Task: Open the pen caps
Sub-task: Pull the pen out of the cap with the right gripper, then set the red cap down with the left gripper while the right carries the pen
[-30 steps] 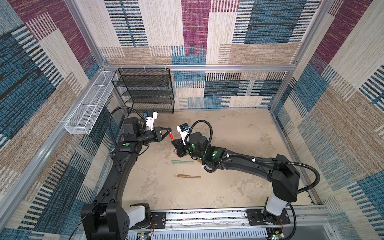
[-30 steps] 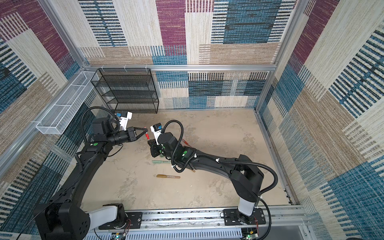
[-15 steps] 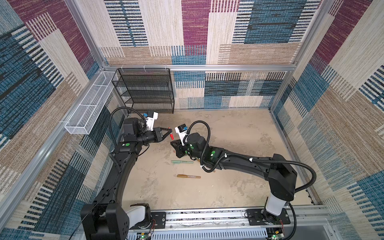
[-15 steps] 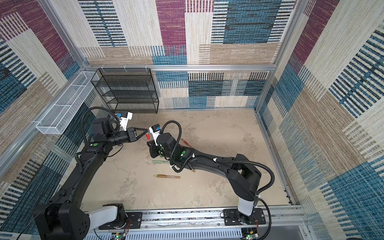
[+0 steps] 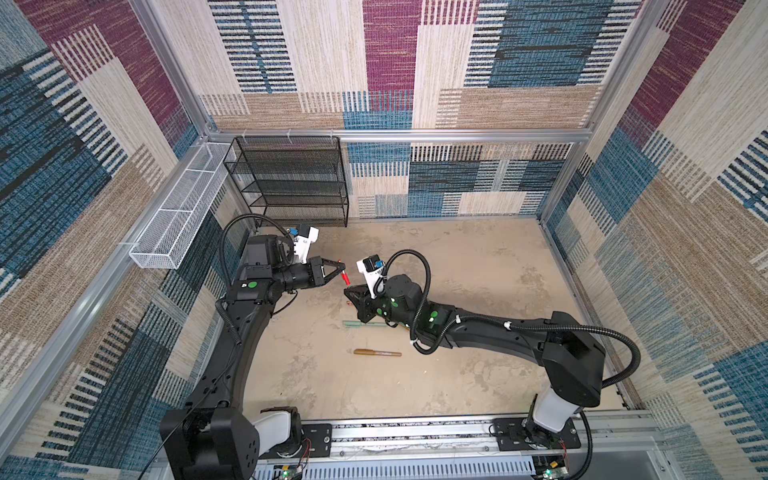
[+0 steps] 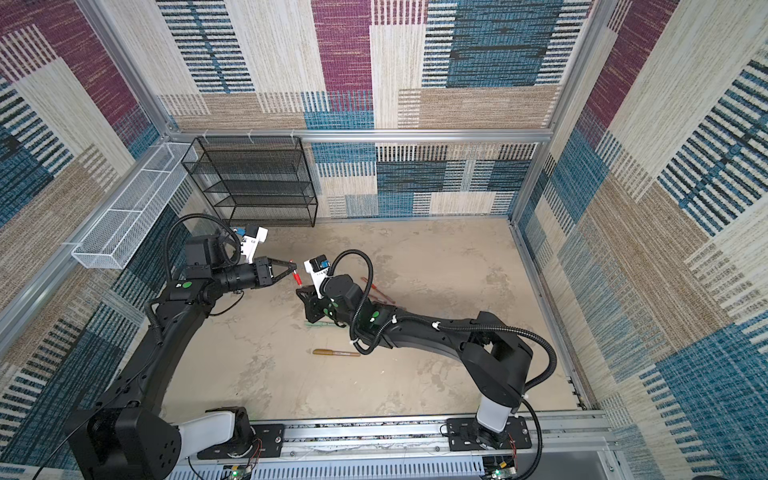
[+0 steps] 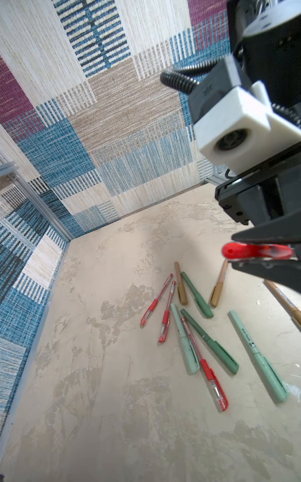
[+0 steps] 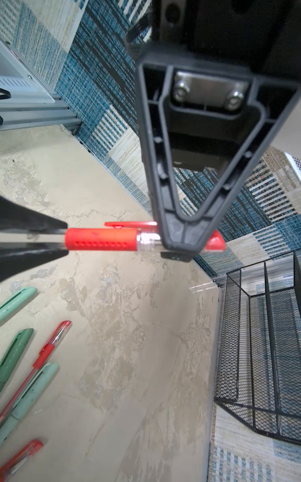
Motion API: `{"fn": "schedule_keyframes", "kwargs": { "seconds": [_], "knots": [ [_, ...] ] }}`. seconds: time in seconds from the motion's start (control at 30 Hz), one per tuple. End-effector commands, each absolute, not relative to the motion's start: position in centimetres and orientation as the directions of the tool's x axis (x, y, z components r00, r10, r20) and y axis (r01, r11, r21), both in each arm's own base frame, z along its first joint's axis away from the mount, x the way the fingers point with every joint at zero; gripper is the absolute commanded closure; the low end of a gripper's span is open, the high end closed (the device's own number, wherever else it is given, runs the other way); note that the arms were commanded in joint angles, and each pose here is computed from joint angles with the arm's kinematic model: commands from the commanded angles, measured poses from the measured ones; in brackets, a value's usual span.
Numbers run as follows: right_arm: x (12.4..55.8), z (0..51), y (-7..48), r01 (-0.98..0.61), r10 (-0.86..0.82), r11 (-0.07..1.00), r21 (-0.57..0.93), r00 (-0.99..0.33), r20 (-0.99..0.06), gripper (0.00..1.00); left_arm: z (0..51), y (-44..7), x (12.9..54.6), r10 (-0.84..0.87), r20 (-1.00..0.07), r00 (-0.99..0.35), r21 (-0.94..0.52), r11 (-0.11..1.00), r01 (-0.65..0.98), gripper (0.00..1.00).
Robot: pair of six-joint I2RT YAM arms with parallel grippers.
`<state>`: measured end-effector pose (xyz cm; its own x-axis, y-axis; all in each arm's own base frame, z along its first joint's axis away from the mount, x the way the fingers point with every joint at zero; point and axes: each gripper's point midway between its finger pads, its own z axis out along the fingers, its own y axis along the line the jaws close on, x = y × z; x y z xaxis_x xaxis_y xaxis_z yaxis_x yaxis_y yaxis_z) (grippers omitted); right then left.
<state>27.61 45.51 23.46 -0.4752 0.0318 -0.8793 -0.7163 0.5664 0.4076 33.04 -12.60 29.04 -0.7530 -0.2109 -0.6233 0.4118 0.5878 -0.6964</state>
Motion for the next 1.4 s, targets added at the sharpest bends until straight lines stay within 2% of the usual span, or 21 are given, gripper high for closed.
{"fn": "schedule_keyframes", "kwargs": {
  "seconds": [0.0, 0.27, 0.47, 0.6, 0.9, 1.37],
  "knots": [
    [26.7, 20.7, 44.4, -0.672, -0.004, 0.594, 0.442, -0.553, -0.833, 1.00, 30.7, -10.1, 36.0, -0.243, -0.731, -0.637, -0.592, 0.691, 0.415, 1.00],
    [26.3, 20.4, 42.4, -0.646, 0.017, 0.623, 0.441, -0.552, -0.834, 1.00, 30.0, -8.3, 37.0, -0.237, -0.741, -0.628, -0.540, 0.767, 0.347, 1.00],
    [26.9, 20.1, 39.7, -0.585, 0.020, 0.702, 0.406, -0.553, -0.833, 1.00, 26.6, -4.9, 38.6, -0.119, -0.747, -0.654, -0.352, 0.906, 0.237, 1.00],
    [28.0, 19.2, 37.0, -0.519, 0.017, 0.755, 0.401, -0.596, -0.803, 1.00, 22.9, -2.3, 39.9, -0.054, -0.679, -0.732, -0.230, 0.963, 0.143, 1.00],
    [28.6, 17.7, 31.0, -0.446, -0.005, 0.814, 0.373, -0.647, -0.763, 1.00, 14.9, 0.9, 42.0, 0.041, -0.497, -0.867, -0.068, 0.994, 0.086, 1.00],
    [27.4, 16.5, 26.0, -0.367, 0.048, 0.843, 0.394, -0.677, -0.735, 1.00, 5.7, 1.5, 44.9, 0.059, -0.220, -0.974, -0.062, 0.995, 0.075, 1.00]
  ]
}}
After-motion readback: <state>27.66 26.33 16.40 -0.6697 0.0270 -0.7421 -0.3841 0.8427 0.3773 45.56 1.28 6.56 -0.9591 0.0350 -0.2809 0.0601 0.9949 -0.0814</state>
